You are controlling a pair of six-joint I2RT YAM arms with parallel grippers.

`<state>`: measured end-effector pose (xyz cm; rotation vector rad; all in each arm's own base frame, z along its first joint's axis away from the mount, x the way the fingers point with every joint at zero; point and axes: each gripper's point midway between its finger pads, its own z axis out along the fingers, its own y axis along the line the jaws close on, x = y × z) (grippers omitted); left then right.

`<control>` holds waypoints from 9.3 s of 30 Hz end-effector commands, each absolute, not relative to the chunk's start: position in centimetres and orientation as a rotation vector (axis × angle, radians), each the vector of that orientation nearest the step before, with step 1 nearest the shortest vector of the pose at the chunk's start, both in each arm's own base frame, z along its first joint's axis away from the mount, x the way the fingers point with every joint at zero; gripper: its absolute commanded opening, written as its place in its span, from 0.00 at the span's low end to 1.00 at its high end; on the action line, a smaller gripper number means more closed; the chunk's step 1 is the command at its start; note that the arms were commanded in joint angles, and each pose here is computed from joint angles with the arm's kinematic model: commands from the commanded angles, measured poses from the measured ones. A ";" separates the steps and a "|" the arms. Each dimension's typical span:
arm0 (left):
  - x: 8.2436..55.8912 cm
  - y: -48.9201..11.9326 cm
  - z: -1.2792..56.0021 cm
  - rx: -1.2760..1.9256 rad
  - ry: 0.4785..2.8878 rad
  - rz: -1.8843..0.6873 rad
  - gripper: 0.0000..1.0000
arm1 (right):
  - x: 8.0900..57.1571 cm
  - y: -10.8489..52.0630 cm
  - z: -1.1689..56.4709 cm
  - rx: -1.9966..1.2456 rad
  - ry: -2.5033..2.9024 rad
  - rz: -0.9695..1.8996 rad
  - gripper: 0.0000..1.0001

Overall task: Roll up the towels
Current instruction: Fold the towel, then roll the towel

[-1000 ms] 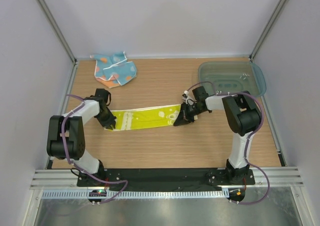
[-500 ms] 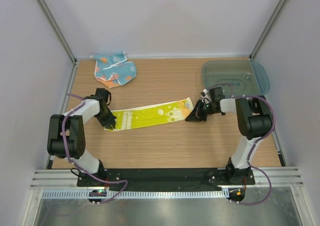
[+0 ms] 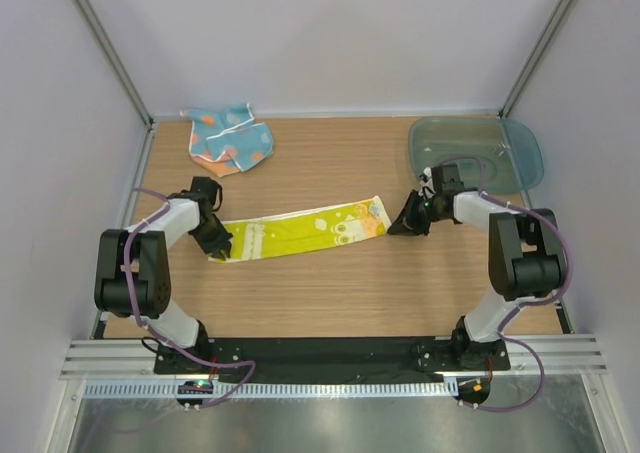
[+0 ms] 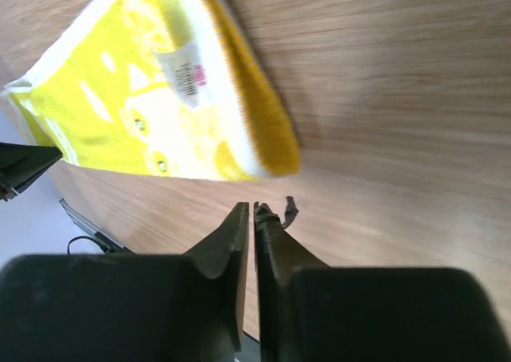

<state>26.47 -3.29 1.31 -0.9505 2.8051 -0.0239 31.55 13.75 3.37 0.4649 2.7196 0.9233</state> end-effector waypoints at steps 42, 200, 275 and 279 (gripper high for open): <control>28.2 -2.5 11.8 -0.444 2.655 -0.096 0.57 | 34.0 14.9 1.1 0.574 2.628 0.647 0.40; 29.8 -15.1 7.9 -0.256 2.694 -0.038 0.39 | 36.1 31.5 6.4 -0.213 2.661 0.729 0.29; 27.2 -10.7 15.8 -0.165 2.574 0.012 0.49 | 20.3 31.8 0.5 -0.176 2.856 0.704 0.25; 27.1 -10.7 15.8 -0.166 2.576 0.006 0.49 | 18.9 33.1 1.4 -0.206 2.843 0.738 0.30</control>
